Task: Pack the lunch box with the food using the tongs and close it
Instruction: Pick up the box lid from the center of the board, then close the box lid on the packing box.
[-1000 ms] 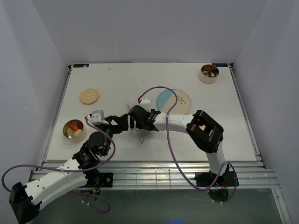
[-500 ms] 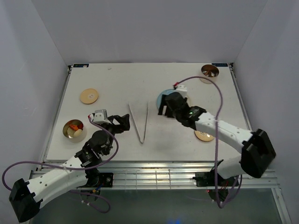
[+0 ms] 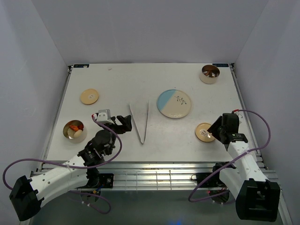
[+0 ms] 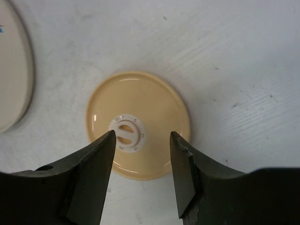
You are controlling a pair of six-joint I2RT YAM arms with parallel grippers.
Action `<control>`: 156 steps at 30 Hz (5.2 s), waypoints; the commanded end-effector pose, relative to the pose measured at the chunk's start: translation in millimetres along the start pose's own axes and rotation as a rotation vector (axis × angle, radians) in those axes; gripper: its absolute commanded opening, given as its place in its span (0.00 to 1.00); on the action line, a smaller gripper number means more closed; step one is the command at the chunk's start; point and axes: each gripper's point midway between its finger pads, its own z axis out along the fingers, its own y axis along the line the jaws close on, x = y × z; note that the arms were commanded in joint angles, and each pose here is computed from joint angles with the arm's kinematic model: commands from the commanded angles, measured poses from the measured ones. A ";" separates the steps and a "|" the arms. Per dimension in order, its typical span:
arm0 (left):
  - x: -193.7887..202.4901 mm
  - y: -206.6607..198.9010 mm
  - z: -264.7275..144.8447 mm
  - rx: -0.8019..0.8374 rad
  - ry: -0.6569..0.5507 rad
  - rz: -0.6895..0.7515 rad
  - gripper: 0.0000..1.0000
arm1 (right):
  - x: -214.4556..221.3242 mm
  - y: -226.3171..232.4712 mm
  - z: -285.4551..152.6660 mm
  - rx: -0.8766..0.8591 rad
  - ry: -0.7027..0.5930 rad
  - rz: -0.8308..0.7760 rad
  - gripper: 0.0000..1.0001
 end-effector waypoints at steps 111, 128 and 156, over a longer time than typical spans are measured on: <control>10.3 -62.4 -0.7 0.263 0.133 0.003 0.98 | -300.5 111.3 123.0 -0.339 -0.270 0.083 0.08; 11.7 -55.2 2.4 0.225 0.127 0.021 0.98 | -320.4 135.2 209.0 -0.348 -0.209 0.102 0.08; 3.8 -49.5 0.5 0.206 0.095 0.022 0.98 | -295.0 123.5 241.3 -0.260 -0.169 0.069 0.23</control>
